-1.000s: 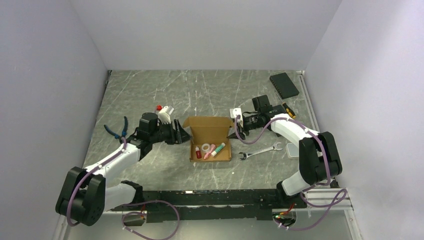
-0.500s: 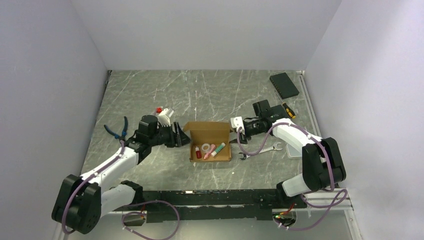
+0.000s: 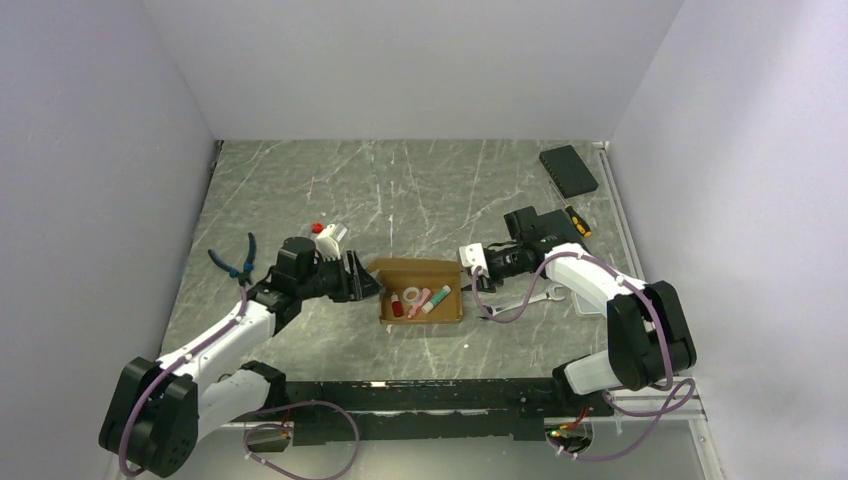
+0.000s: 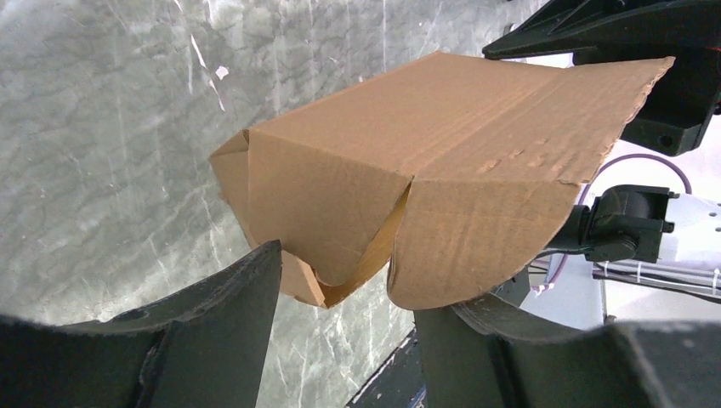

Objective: Fold the paper box

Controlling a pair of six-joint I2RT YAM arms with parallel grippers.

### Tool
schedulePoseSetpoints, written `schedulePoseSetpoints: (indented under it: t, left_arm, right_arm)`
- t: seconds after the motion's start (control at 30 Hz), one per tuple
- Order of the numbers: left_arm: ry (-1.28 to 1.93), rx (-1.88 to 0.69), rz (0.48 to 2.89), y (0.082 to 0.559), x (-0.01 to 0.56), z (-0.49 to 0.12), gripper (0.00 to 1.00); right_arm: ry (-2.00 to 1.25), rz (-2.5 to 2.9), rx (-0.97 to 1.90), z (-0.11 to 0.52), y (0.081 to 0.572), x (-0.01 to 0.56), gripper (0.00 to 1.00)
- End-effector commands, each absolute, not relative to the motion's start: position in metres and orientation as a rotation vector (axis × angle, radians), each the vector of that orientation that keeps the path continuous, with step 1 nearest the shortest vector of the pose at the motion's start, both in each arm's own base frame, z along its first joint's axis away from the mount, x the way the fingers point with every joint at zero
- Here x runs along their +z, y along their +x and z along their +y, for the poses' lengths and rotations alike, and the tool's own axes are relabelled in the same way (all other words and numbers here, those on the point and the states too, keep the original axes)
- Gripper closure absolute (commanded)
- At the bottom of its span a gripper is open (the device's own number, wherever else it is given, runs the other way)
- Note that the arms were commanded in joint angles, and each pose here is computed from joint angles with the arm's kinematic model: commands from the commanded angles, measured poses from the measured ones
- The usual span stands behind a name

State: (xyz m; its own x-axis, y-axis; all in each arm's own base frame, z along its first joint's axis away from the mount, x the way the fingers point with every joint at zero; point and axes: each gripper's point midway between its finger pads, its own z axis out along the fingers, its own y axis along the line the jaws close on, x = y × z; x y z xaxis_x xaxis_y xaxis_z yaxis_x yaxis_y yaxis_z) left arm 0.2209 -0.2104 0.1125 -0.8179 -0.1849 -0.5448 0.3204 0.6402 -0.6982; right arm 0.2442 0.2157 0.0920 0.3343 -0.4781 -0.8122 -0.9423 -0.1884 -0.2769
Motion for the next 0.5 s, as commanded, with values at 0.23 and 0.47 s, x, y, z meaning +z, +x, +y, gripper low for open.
schedulePoseSetpoints:
  t: [0.23,0.47]
  left_arm:
    - [0.154,-1.226,2.212,0.206,0.13,-0.222,0.39]
    - [0.179,-1.266,2.225,0.207,0.129,-0.229,0.39]
  right_arm:
    - [-1.815,1.189,0.707,0.219,0.246,0.1,0.53]
    - [-1.809,1.197,0.714,0.22,0.246,0.101,0.54]
